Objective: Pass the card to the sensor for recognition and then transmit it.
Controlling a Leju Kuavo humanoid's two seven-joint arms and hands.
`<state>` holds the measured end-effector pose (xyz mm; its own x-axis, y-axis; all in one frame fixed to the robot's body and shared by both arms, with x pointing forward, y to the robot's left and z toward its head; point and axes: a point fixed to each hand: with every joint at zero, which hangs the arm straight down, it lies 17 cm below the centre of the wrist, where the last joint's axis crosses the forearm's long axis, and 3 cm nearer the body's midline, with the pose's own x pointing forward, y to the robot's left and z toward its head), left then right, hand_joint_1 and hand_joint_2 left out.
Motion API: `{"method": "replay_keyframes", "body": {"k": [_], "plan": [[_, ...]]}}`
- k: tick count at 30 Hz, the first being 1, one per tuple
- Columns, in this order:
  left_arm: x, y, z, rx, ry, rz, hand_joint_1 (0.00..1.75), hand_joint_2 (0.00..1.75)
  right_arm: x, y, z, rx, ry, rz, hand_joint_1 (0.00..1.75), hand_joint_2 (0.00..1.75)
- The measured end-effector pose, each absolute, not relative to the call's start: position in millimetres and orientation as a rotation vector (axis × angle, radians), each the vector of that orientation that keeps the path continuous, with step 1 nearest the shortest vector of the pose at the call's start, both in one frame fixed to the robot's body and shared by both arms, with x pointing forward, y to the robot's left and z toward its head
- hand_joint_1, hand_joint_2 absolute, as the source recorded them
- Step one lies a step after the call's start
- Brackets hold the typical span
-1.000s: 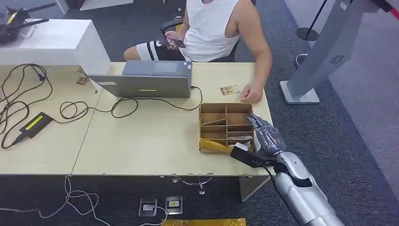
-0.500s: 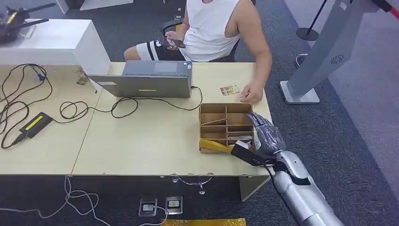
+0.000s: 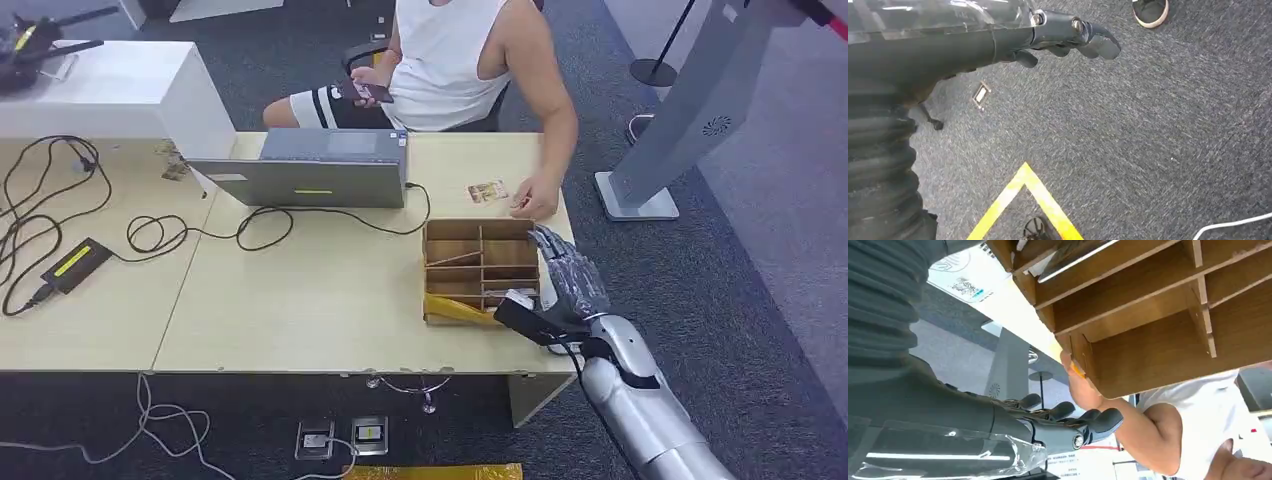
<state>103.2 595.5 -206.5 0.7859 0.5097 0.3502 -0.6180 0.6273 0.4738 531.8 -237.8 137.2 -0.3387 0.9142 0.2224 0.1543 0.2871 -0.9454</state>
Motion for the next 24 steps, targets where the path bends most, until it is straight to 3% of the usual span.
{"method": "replay_keyframes", "body": {"k": [18, 19, 24], "plan": [[103.8, 592.8, -207.7, 0.613, -0.188, 0.633, 0.0, 1.75, 528.3, -219.5, 119.5, -0.881, -1.67, 1.188, 0.03, 1.75], [103.7, 592.8, -207.6, 0.613, -0.188, 0.633, 0.0, 1.75, 528.1, -219.0, 118.7, -0.875, -1.668, 1.188, 1.75, 1.75], [103.7, 592.9, -207.6, 0.613, -0.188, 0.633, 0.0, 1.75, 527.7, -217.7, 113.6, -0.846, -1.648, 1.189, 1.75, 1.75]]}}
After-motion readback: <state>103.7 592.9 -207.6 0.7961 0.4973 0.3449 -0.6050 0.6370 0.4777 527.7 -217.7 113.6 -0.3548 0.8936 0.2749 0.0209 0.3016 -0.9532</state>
